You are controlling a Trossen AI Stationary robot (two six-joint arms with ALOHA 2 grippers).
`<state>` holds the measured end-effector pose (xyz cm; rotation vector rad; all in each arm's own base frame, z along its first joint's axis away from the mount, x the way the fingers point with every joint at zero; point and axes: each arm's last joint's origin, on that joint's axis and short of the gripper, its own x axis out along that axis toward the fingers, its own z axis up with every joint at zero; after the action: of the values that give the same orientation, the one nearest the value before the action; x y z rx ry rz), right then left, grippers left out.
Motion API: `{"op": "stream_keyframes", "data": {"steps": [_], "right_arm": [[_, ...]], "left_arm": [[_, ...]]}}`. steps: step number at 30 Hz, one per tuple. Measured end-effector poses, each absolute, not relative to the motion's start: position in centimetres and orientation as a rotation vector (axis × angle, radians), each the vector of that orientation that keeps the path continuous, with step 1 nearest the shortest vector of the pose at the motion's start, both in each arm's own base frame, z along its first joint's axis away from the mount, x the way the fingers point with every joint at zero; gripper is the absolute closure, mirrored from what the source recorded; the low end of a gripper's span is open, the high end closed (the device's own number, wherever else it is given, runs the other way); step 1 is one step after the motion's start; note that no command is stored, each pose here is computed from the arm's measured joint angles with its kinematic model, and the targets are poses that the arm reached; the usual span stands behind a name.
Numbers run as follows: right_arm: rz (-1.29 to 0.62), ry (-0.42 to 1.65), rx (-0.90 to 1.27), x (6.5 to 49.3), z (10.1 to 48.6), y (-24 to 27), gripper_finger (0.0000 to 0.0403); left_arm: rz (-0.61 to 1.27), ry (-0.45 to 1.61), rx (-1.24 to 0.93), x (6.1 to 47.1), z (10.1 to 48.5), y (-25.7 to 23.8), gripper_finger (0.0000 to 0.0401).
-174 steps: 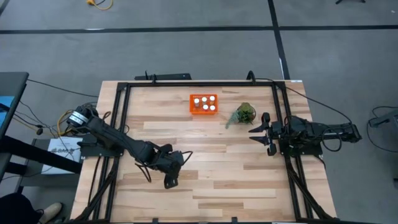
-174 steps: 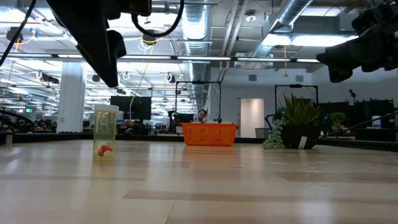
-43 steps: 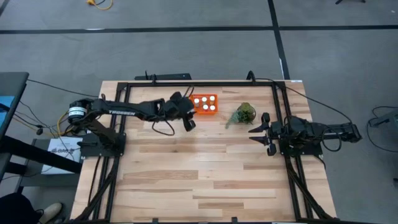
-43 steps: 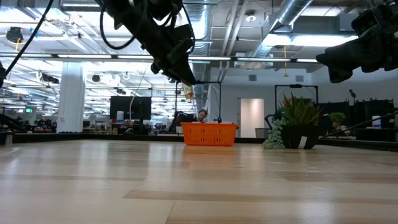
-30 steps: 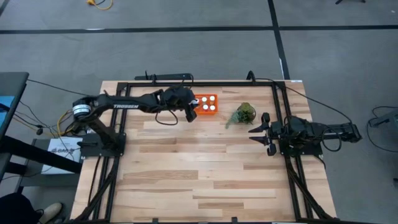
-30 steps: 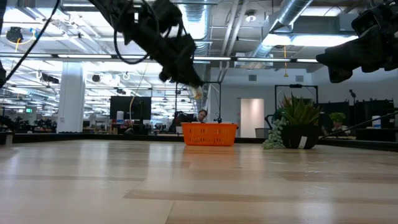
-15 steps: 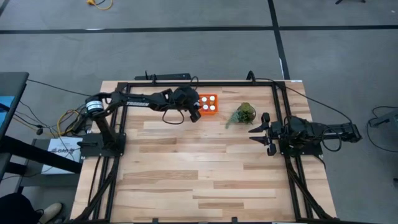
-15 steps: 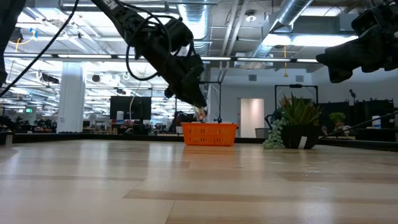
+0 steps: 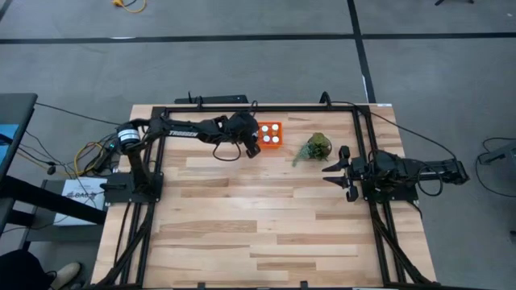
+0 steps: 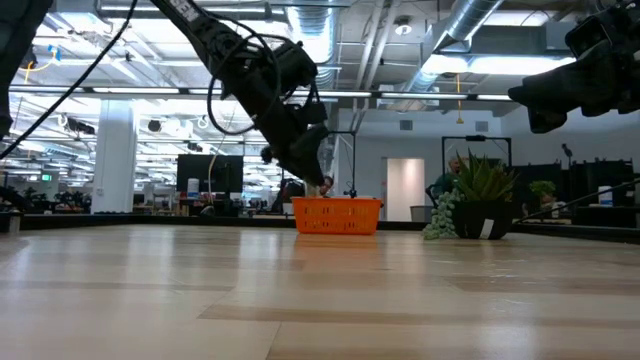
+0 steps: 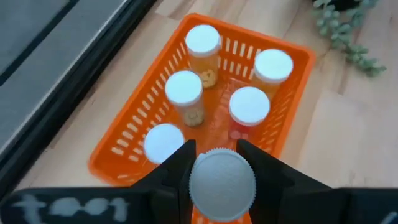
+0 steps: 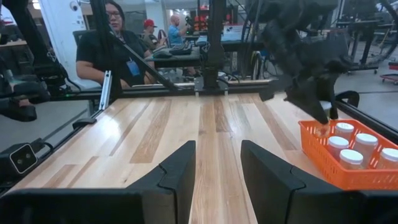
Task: Pick and place pill bottles into a basket
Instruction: Put the yellow pill bottle into the orange bin
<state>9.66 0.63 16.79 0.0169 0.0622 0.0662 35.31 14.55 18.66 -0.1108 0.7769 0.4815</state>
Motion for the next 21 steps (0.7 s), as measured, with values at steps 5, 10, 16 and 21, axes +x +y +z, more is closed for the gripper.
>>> {"op": "stream_keyframes", "data": {"steps": [5,10,16,21], "right_arm": [[0.067,0.062,0.017,9.7,16.8,0.6,0.0282],[0.068,0.062,0.017,9.7,16.8,0.6,0.0282],[0.067,0.062,0.017,9.7,16.8,0.6,0.0282],[0.067,0.062,0.017,9.7,16.8,0.6,0.0282]], "left_arm": [[0.475,0.808,-0.118,36.0,17.0,14.8,0.0308],[0.474,0.825,-0.118,36.7,16.4,15.1,0.0308],[0.456,0.817,-0.106,37.0,17.0,15.2,0.0308],[0.427,0.829,-0.094,37.0,17.0,15.1,0.0308]]}}
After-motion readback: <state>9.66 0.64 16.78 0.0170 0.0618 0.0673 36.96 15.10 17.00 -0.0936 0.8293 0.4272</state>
